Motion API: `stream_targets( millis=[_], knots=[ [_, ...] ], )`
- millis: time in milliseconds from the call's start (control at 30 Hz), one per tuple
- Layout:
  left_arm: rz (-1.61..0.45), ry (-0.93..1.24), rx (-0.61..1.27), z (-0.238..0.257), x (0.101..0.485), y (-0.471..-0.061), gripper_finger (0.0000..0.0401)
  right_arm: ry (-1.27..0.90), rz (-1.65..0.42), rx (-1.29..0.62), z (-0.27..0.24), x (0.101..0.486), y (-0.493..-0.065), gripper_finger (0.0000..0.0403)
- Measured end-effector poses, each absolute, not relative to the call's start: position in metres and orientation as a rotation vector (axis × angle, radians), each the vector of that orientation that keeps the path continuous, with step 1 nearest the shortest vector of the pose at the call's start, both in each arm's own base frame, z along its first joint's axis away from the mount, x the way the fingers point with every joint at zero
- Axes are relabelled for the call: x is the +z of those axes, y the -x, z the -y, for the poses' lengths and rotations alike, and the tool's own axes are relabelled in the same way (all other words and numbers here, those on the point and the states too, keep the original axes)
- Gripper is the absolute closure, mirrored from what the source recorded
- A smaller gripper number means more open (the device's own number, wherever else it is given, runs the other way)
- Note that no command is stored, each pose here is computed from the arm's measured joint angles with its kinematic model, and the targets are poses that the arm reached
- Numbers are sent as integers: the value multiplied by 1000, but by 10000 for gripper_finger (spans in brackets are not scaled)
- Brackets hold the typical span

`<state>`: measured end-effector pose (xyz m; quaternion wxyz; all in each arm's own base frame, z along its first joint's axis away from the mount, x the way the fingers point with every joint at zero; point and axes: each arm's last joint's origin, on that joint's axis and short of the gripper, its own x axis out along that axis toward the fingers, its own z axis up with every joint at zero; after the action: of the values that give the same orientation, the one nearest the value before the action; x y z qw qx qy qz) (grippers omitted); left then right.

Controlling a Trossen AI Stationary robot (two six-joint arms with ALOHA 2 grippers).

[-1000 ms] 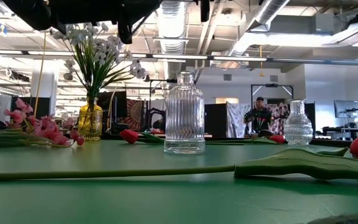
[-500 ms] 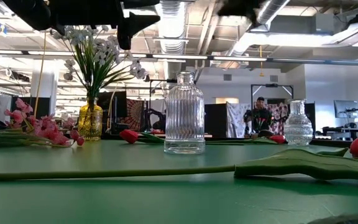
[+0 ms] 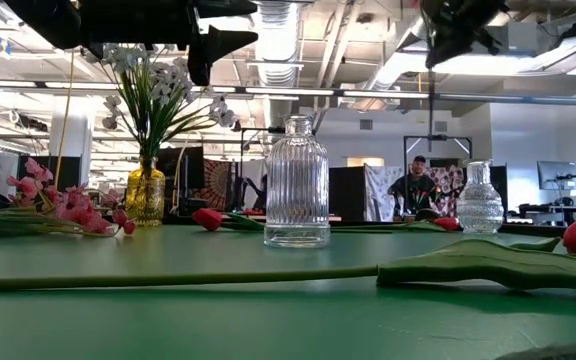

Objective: Sort flowers into vase by color
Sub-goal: Put the middle pink flowers into the top transparent vase

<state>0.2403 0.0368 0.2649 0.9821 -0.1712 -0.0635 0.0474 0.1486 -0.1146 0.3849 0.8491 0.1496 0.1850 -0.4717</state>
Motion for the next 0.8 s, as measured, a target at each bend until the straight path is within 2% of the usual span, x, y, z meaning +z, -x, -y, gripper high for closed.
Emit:
stream_targets(
  millis=[433,633,800],
  knots=[
    [100,355,100,-37,262,-241,211,-340,-442,-1202,124,382,-122,376],
    [101,355,101,-37,262,-241,211,-363,-386,-1209,112,388,-109,376],
    [101,349,102,-37,262,-241,211,-385,-449,-1219,108,383,-104,373]
  ],
)
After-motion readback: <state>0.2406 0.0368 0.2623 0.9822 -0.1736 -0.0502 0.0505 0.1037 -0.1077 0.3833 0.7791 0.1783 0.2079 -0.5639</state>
